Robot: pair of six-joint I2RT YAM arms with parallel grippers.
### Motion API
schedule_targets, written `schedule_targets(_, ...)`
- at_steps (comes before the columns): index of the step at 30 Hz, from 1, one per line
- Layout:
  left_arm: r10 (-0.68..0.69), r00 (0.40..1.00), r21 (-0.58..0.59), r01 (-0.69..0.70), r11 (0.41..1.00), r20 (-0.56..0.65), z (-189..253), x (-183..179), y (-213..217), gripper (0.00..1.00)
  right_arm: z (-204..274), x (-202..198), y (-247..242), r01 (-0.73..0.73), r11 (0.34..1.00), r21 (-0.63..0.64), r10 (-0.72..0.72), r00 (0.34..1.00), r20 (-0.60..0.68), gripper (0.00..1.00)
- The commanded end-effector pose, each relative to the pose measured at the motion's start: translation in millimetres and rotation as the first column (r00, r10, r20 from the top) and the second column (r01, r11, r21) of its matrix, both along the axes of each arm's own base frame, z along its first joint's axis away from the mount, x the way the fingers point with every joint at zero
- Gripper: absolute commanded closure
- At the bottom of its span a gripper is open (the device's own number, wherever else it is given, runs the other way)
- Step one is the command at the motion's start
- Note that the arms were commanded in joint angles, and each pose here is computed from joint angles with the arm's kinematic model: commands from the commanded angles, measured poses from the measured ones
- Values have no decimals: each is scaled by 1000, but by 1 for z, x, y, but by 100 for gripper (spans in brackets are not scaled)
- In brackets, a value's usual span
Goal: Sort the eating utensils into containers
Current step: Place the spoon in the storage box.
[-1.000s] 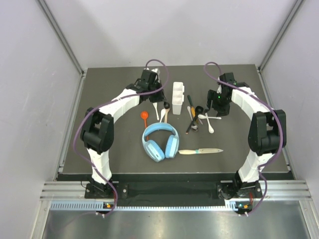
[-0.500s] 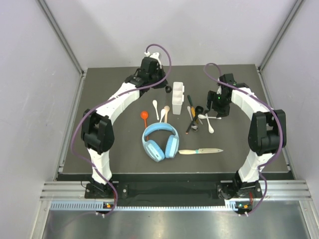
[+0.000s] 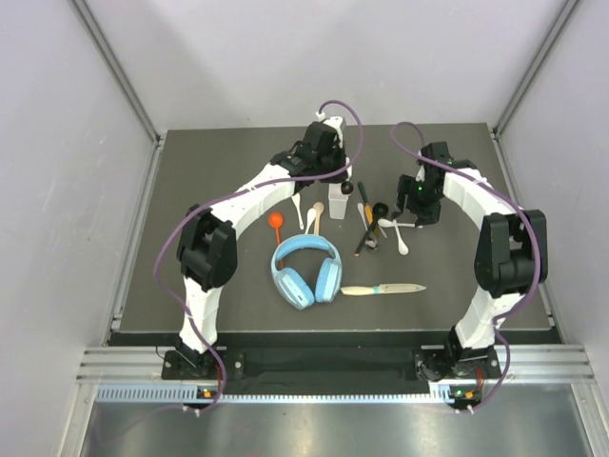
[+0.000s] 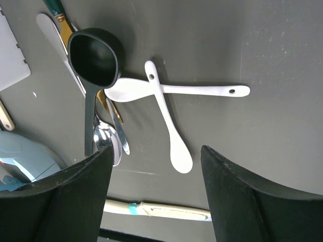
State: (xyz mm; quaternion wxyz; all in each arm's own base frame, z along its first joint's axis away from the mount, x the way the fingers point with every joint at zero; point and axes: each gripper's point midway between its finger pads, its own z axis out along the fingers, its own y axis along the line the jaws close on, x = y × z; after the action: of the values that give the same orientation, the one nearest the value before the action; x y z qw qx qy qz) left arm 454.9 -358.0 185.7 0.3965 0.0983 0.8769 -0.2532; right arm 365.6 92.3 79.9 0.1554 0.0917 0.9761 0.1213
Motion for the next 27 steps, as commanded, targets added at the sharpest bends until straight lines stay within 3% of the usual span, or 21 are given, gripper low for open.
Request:
schedule_targets(1, 23, 998, 9, -23, 1000, 61, 14, 10, 8, 100, 15, 6, -3, 1, 1000, 18, -2, 998, 57, 30)
schedule_targets(27, 53, 996, 141, -62, 988, 67, -21, 8, 23, 100, 10, 6, 1, -2, 999, 40, 1, 999, 43, 30)
